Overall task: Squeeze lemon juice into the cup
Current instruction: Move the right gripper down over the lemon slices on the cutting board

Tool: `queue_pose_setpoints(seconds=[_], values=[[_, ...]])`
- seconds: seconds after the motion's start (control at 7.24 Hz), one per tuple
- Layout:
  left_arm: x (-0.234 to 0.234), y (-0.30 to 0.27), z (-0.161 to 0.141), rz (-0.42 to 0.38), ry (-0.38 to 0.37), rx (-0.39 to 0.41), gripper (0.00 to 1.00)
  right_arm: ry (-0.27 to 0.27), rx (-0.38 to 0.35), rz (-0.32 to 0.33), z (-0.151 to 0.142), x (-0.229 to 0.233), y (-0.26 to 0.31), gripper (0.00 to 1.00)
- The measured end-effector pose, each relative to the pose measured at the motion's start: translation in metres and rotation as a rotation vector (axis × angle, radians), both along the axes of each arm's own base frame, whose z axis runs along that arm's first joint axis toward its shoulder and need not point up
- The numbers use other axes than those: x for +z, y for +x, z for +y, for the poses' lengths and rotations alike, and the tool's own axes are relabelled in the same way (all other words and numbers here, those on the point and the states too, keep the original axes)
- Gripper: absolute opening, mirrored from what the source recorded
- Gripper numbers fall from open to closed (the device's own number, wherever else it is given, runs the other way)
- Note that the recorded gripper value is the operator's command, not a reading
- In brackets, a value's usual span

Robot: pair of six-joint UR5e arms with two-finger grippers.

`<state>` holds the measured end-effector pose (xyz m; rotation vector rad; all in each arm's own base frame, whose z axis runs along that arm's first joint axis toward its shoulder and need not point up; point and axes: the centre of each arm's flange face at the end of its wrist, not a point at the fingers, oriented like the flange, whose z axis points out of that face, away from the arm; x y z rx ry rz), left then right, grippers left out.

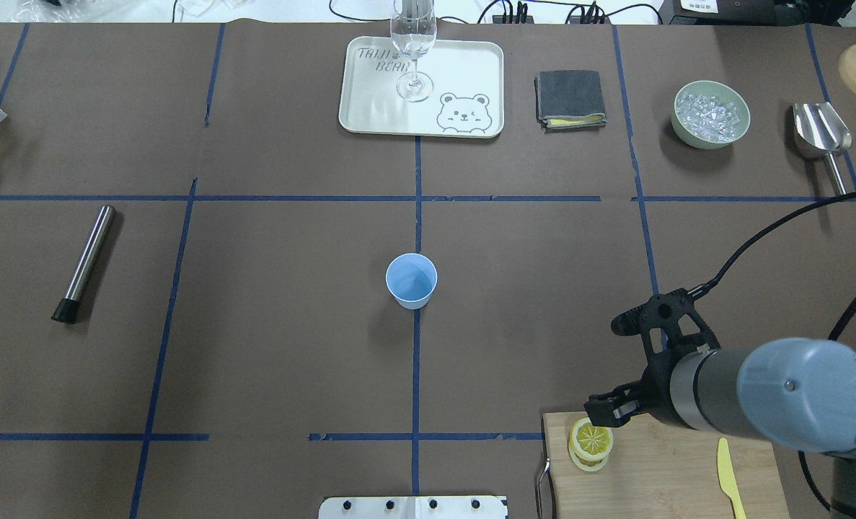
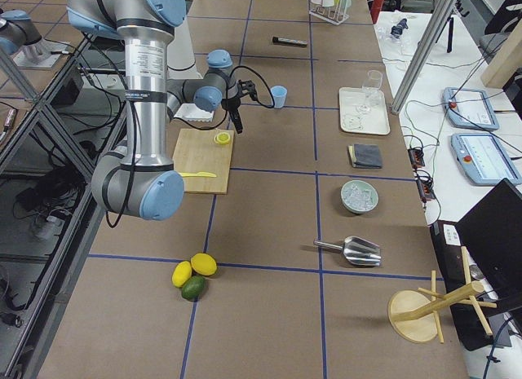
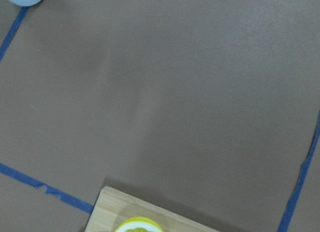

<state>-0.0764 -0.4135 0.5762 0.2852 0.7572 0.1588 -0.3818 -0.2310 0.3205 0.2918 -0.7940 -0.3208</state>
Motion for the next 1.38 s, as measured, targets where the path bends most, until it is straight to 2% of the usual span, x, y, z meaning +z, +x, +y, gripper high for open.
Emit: queue_pose_setpoints(seconds=[0.28,0.55,0.97,1.38], values=[[-0.002,0.0,0.0,0.001,0.004,0.001,1.0,0.046,-0.018,0.015,0.033,0.003,-0.039,1.0],[-0.002,0.0,0.0,0.001,0.006,0.001,1.0,0.062,-0.026,0.022,0.047,0.005,-0.061,1.0],[-0.001,0.0,0.0,0.001,0.003,0.001,1.0,0.063,-0.036,0.045,0.05,0.017,-0.066,1.0],[0.0,0.0,0.001,0.002,-0.001,0.001,1.0,0.068,-0.047,0.021,0.05,0.042,-0.071,1.0]])
